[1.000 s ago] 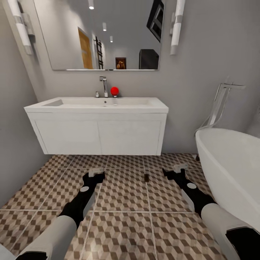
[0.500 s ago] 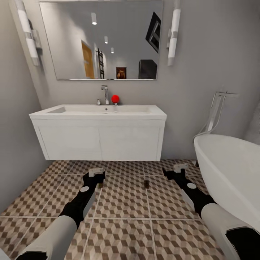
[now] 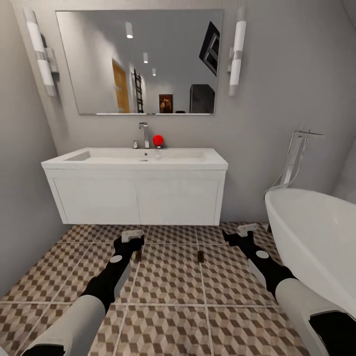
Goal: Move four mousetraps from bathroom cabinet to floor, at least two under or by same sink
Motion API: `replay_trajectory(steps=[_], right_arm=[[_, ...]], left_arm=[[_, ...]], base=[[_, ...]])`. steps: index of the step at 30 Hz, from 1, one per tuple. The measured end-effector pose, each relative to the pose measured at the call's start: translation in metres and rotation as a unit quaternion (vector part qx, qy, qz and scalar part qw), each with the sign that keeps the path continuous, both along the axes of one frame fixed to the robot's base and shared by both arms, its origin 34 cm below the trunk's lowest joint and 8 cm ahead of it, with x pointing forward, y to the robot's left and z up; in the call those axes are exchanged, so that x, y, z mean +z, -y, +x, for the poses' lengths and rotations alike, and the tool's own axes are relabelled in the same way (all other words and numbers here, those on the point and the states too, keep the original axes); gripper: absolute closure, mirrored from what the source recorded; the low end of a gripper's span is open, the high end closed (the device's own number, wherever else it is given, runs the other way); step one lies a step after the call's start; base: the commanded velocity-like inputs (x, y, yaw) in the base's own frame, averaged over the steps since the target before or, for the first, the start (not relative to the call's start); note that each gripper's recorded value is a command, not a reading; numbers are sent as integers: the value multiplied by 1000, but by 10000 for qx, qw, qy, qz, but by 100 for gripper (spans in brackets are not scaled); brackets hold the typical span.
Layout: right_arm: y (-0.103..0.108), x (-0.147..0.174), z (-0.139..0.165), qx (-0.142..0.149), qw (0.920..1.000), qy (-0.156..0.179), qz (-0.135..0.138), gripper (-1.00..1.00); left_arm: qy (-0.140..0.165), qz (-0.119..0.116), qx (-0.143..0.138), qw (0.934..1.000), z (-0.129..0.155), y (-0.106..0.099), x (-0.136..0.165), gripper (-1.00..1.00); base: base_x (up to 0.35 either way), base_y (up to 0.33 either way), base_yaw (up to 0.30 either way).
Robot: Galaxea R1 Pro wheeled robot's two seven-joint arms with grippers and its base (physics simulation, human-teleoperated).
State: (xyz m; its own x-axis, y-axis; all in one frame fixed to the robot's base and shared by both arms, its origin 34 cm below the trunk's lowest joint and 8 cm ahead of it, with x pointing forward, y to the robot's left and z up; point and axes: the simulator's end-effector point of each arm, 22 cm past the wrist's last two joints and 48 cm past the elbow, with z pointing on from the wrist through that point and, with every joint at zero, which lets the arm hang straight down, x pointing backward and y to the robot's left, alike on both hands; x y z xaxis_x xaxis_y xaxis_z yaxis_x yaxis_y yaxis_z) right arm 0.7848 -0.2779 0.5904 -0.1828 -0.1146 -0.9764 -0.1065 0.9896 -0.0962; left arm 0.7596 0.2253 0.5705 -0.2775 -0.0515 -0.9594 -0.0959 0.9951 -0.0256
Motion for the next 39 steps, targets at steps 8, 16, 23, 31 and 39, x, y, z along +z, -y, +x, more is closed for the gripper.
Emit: replay_trajectory(steps=[8,16,23,31,39], right_arm=[[0,18,5,0,10000,-3,0,-100],[0,35,9,0,10000,-3,0,-100],[0,51,13,0,10000,-4,0,-100],[0,68,17,2,10000,-6,-4,-100],[0,85,20,5,10000,-6,-10,-100]], left_arm=[[-3,0,0,10000,5,0,18,-100],[-10,1,3,10000,9,0,35,-100],[-12,2,4,10000,12,0,50,-100],[-20,2,3,10000,16,0,67,-100],[-22,2,4,10000,20,0,84,-100]], base=[[0,0,0],[0,0,0],[0,0,0],[0,0,0],[0,0,0]])
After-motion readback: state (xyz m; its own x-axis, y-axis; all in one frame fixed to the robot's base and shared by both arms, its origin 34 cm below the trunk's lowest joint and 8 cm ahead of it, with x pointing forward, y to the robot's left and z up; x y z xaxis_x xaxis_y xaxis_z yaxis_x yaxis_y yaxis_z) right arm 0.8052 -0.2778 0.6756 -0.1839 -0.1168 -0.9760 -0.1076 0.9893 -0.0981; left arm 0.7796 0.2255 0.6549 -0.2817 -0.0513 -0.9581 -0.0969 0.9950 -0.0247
